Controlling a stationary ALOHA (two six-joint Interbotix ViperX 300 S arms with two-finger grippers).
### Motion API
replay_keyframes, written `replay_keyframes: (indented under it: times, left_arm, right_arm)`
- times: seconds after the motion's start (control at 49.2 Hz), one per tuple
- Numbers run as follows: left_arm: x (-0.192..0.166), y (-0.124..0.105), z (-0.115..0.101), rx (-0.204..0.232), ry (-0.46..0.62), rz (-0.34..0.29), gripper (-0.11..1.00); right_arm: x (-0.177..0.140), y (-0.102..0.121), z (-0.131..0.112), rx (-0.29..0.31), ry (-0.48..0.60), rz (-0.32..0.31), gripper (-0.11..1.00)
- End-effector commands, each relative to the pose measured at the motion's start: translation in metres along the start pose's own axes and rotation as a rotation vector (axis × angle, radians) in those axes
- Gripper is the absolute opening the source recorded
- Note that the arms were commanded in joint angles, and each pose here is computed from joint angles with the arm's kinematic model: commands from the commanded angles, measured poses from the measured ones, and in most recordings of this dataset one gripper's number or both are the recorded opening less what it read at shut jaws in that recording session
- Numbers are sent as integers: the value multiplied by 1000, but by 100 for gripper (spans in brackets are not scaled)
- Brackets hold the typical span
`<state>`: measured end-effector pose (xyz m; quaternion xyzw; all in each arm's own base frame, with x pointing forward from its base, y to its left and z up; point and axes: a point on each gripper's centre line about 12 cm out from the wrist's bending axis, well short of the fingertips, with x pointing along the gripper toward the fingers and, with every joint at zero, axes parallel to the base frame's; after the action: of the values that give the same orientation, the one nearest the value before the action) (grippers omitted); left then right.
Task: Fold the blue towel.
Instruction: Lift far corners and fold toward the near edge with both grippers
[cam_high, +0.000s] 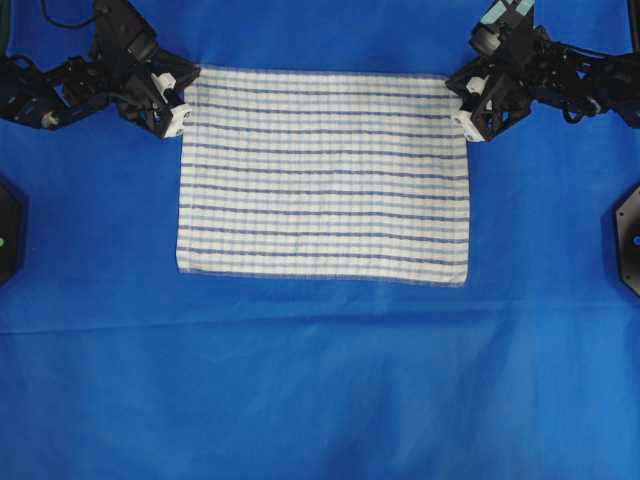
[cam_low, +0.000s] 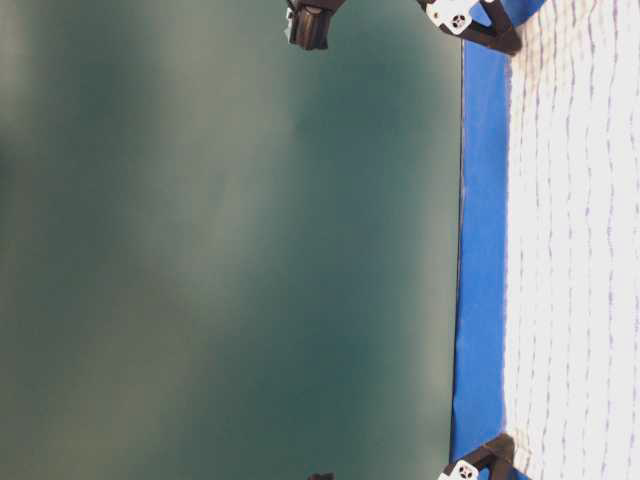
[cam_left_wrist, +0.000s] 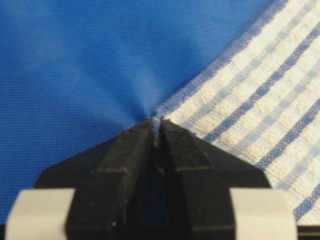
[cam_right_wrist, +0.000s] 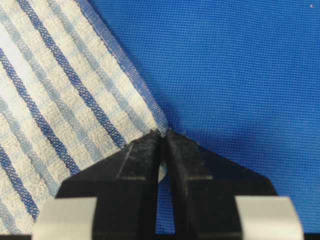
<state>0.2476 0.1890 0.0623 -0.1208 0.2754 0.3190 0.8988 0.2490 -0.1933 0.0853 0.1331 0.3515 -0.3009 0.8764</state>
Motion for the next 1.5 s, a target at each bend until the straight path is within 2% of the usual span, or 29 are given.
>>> replay_keyframes:
  times: [0.0, 0.284, 0.569, 0.751, 0.995, 1.158, 1.361, 1.483]
  left_arm:
    - [-4, -6, 6, 12, -13, -17, 4]
    - [-26, -21, 38, 32, -129, -61, 4]
    - [-38, -25, 40, 39, -147, -76, 4]
    - [-51, -40, 38, 66, -132, -122, 4]
    - [-87, -75, 36, 133, -144, -249, 4]
    - [-101, -100, 22, 182, -83, -342, 4]
    - [-116, -135, 5, 249, -31, -464, 4]
    - [-126, -151, -6, 264, -1, -529, 4]
  right_arm:
    - [-6, 0, 10, 8, -40, 0, 6]
    - [-27, 2, 24, 13, -109, 6, 6]
    - [-38, 9, 25, 5, -117, 21, 6]
    - [-50, 31, 24, -21, -113, 78, 6]
    - [-83, 73, 4, -52, -76, 205, 6]
    - [-100, 99, -13, -66, -52, 297, 6]
    - [-112, 126, -32, -74, 19, 383, 6]
    - [-117, 139, -41, -77, 58, 421, 6]
